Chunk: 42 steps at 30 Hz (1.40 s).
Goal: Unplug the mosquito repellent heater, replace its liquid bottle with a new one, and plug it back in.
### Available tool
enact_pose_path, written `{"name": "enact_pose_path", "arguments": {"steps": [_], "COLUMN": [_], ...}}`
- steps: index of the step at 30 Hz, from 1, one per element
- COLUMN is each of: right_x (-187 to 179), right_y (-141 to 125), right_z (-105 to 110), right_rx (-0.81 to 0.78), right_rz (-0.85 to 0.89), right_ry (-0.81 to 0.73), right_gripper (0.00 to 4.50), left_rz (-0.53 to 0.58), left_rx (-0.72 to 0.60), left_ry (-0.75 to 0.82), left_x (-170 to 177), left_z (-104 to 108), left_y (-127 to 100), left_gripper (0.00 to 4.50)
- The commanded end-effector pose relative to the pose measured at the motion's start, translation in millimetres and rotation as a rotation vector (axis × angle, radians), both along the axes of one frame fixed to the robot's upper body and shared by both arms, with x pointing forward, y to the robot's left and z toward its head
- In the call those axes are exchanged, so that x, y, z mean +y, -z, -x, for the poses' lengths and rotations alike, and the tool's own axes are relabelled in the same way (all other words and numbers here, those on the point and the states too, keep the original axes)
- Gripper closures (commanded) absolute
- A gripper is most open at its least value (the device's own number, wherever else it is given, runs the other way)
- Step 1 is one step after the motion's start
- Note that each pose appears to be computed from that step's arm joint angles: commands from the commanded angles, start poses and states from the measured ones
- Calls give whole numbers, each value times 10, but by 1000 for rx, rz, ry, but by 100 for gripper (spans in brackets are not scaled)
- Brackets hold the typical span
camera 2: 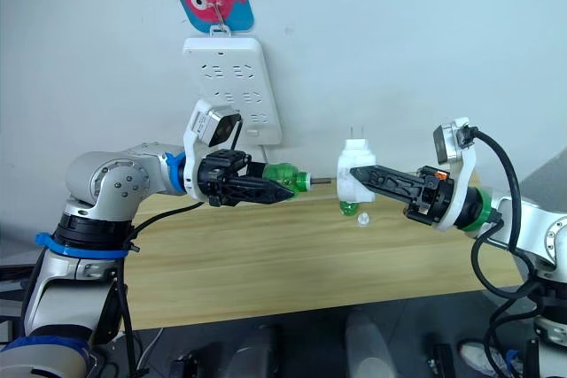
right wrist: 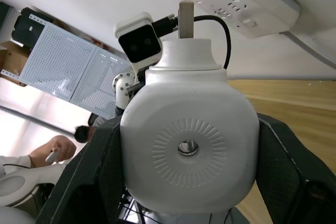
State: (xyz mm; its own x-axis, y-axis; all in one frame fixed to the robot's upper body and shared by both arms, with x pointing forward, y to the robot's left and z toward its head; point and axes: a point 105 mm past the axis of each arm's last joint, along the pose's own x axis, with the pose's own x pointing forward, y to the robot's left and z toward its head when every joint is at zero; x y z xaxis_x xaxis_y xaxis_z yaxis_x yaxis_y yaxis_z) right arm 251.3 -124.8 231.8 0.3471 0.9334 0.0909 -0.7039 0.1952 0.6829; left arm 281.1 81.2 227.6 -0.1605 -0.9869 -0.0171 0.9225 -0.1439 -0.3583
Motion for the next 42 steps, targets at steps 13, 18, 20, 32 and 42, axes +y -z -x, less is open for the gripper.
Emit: {"name": "enact_pose_path", "arguments": {"steps": [13, 18, 20, 32, 42], "right_x": [69, 85, 98, 157, 126], "right_y": [-105, -107, -107, -90, -35], "right_z": [69, 76, 82, 109, 93], "right_rx": [-53, -57, -59, -60, -36], "right_rz": [-28, -32, -32, -24, 1], "right_ry": [-28, -30, -33, -49, -30], "right_gripper": [155, 155, 155, 155, 155], "left_rz": [28, 34, 33, 24, 30], "left_rx": [-63, -70, -78, -108, -113], "left_ry": [30, 29, 29, 47, 76], "left_x": [-97, -139, -150, -200, -220], "left_z": [15, -1, -7, -10, 43], "left_y": [-72, -73, -68, -62, -100], "left_gripper": [220, 220, 220, 220, 220]}}
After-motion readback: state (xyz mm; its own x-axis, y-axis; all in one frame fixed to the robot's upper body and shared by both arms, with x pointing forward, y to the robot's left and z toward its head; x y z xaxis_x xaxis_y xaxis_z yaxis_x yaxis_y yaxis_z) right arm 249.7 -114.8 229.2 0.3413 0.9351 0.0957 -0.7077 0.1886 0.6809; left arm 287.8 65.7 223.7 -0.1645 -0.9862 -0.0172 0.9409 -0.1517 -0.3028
